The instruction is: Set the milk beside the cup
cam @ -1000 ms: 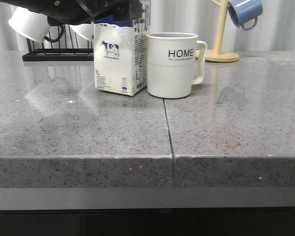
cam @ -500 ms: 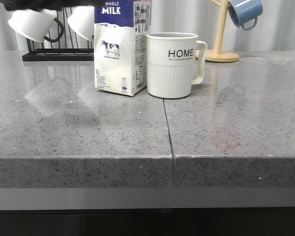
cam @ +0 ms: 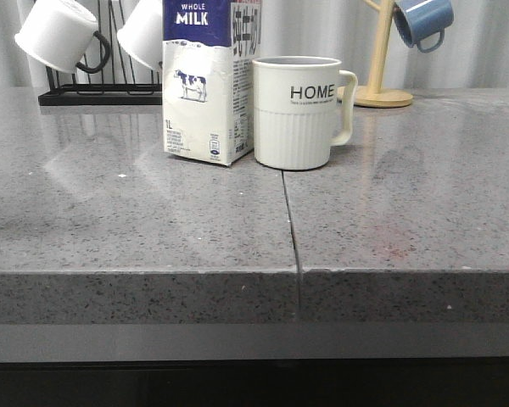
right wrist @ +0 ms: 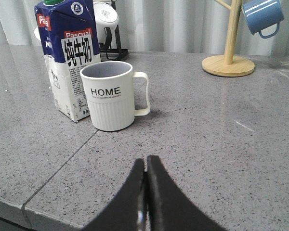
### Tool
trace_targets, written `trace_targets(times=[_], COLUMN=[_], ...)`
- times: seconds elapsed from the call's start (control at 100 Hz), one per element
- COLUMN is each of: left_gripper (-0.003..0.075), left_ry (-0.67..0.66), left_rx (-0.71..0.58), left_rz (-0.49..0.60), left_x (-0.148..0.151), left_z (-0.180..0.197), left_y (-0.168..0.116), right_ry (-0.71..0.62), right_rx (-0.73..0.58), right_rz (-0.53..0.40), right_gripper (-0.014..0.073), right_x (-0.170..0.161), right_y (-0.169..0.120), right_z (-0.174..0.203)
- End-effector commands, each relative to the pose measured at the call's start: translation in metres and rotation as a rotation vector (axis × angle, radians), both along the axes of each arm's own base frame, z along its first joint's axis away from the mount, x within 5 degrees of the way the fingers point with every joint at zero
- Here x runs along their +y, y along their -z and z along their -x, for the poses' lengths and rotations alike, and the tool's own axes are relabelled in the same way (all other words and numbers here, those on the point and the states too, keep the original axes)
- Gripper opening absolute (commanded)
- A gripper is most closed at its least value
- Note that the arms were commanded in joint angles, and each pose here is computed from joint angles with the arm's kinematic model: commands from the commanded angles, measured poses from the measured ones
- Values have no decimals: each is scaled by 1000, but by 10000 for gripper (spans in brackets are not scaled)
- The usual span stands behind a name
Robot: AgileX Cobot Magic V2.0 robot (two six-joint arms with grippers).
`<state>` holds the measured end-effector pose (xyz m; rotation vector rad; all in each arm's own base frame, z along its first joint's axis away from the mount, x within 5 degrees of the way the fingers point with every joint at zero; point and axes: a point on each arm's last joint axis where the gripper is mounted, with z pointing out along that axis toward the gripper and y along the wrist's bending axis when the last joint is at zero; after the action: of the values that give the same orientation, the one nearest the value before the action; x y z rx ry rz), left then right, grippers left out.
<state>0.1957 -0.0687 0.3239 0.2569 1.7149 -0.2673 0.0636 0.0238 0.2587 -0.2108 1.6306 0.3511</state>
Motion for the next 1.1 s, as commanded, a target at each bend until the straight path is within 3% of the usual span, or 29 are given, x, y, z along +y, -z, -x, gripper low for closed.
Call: trace_targets(times=[0.0, 0.45, 1.09], left_gripper=[-20, -20, -20], left_ry=[-46, -227, -239], left_rx=[-107, -184, -185], left_rz=[34, 47, 28], left_x=[13, 55, 61], left_z=[12, 67, 107], left_y=[-15, 10, 73], right_ry=[-2, -2, -2], right_rx=[-88, -88, -88], right_rz=[-28, -28, -28], right_gripper=[-66, -66, -66], right_x=[0, 0, 0], right_y=[-15, -15, -15], right_z=[0, 0, 0])
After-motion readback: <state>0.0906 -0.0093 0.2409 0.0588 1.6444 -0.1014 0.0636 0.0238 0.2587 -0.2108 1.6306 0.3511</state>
